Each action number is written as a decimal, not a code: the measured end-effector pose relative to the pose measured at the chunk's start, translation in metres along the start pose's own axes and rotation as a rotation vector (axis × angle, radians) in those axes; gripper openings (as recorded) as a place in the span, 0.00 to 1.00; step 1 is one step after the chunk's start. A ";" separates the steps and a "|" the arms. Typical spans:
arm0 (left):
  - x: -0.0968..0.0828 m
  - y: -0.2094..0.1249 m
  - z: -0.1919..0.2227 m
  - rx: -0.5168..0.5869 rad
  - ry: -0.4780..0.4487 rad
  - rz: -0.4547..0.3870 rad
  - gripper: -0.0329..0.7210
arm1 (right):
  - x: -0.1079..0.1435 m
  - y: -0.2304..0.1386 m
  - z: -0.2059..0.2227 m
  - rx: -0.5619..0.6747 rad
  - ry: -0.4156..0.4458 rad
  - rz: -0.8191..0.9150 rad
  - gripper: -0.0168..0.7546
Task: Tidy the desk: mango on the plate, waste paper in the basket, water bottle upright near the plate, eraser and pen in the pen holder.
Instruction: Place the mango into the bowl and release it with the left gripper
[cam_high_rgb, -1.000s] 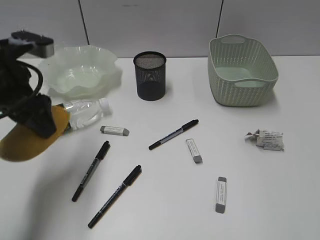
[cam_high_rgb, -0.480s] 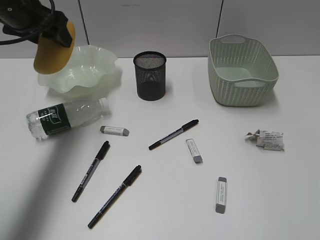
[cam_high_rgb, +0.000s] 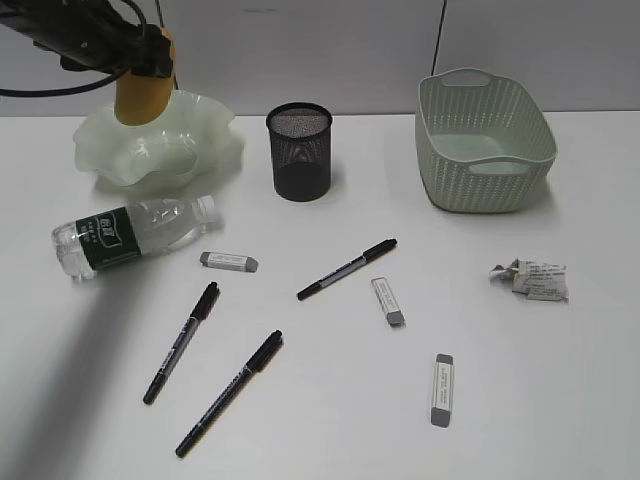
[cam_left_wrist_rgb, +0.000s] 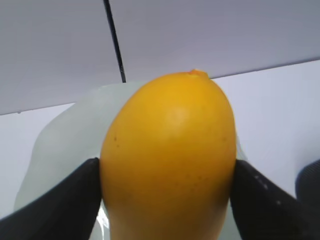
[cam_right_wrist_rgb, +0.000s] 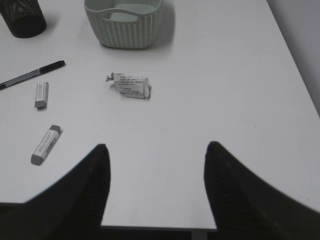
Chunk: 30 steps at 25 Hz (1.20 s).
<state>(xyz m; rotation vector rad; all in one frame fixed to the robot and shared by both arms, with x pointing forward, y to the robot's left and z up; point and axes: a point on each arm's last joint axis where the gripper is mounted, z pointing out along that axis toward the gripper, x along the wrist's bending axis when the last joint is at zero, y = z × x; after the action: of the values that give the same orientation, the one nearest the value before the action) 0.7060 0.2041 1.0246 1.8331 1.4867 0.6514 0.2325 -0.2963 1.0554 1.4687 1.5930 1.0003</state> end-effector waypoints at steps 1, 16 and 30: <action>0.004 -0.003 0.007 -0.002 0.006 -0.009 0.81 | 0.000 0.000 0.000 0.000 0.000 0.000 0.64; 0.022 -0.032 0.072 0.075 0.018 -0.070 0.81 | 0.000 0.000 0.000 0.000 0.000 0.000 0.64; 0.020 -0.033 0.069 0.108 0.010 -0.100 0.92 | 0.000 0.000 0.000 0.000 0.000 0.000 0.64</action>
<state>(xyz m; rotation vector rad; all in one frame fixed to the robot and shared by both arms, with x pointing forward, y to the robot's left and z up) 0.7404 0.2137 0.9542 1.8242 1.6373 0.5424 0.2325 -0.2963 1.0554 1.4687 1.5930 1.0003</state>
